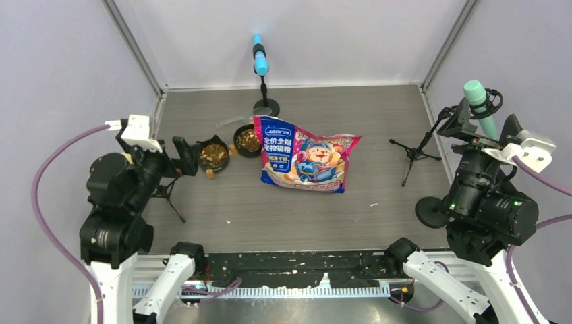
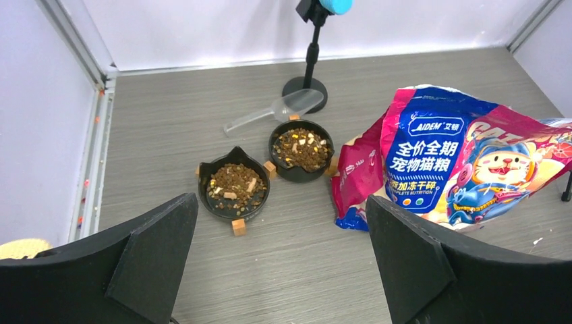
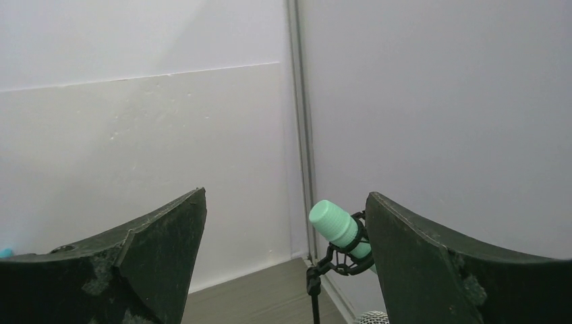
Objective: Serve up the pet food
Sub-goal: Reset both arms
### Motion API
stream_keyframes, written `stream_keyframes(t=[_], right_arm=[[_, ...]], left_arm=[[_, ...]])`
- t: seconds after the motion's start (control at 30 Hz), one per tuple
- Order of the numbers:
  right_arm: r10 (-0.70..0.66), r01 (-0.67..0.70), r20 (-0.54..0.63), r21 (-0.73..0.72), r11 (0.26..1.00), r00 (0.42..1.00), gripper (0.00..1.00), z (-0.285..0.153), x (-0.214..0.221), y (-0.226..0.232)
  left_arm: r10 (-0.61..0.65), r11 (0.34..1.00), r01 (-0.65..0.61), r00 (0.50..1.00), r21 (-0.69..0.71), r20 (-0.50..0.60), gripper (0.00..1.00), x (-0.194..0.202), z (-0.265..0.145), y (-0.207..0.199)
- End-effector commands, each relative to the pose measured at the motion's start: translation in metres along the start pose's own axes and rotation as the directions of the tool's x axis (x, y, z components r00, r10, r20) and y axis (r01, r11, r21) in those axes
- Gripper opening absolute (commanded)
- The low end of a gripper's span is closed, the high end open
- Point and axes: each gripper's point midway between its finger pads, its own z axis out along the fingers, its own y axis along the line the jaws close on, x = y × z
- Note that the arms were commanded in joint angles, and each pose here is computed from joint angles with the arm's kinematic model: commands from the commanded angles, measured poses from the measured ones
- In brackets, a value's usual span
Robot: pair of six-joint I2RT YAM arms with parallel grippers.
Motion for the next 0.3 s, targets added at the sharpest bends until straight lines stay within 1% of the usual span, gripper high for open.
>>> stream_keyframes(t=[0.0, 0.13, 0.27], right_arm=[[0.051, -0.05, -0.002, 0.123, 0.991, 0.999, 0.95, 0.001, -0.007, -0.021], [0.06, -0.06, -0.001, 0.11, 0.992, 0.998, 0.95, 0.0, -0.005, -0.019], [0.06, -0.057, -0.028, 0.109, 0.992, 0.998, 0.95, 0.0, 0.004, -0.015]], left_arm=[[-0.005, 0.999, 0.006, 1.0, -0.041, 0.023, 1.0, 0.0, -0.013, 0.007], [0.011, 0.999, -0.009, 1.0, -0.044, 0.028, 1.0, 0.004, -0.017, 0.008], [0.015, 0.999, -0.014, 1.0, -0.049, 0.023, 1.0, 0.008, -0.02, 0.009]])
